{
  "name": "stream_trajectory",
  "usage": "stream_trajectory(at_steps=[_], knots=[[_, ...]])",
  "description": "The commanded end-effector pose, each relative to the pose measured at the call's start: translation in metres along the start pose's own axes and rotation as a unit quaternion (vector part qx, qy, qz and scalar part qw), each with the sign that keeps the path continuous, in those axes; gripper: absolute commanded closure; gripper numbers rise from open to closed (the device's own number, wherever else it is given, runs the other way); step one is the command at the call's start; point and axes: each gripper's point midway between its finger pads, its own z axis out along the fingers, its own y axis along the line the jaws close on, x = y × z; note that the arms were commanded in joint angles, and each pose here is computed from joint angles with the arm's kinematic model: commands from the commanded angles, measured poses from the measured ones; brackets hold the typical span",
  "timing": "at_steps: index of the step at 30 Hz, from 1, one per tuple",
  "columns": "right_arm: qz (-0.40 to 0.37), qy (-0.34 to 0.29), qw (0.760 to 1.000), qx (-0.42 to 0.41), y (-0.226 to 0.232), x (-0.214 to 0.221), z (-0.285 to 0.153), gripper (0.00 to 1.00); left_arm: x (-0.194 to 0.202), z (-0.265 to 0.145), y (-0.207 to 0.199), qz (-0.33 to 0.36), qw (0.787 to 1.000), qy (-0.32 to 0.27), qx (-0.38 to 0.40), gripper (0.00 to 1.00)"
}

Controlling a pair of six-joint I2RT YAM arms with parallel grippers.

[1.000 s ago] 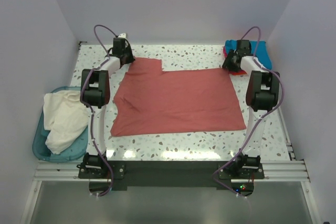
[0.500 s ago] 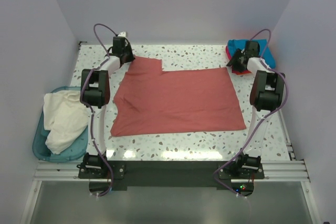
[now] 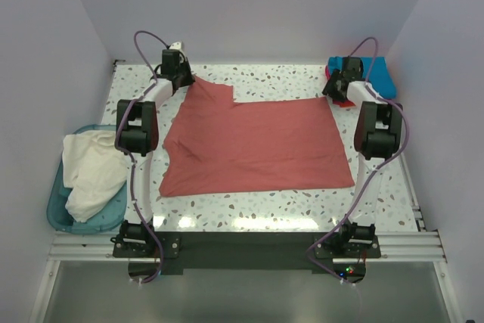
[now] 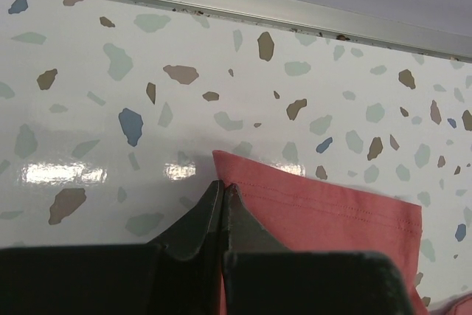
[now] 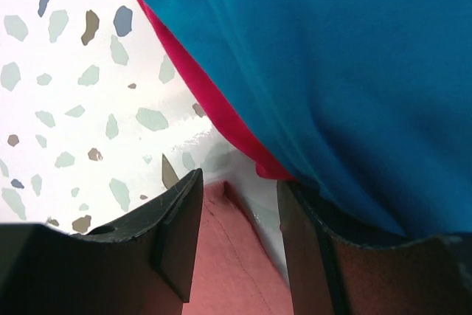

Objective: Fold and stack the t-shirts
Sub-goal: Fold the tshirt

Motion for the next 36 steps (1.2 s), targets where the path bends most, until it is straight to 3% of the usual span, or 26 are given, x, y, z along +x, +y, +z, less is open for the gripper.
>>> stream_trajectory(at_steps=[1, 26, 33, 36], knots=[[-0.024, 0.005, 0.999, 0.034, -0.003, 0.008, 0.01, 0.52, -0.033, -0.004, -0.007, -0.004, 0.999, -0.039, 0.015, 1.0], [-0.083, 0.032, 0.994, 0.063, 0.022, 0.036, -0.003, 0.55, -0.049, -0.014, -0.015, 0.0, 0.998, -0.052, 0.029, 1.0], [-0.085, 0.042, 0.993, 0.067, 0.02, 0.039, -0.001, 0.74, -0.052, -0.018, -0.019, 0.001, 0.998, -0.056, 0.034, 1.0], [-0.086, 0.043, 0.993, 0.071, 0.018, 0.04, -0.002, 0.78, -0.056, -0.02, -0.021, 0.001, 0.998, -0.06, 0.036, 1.0]])
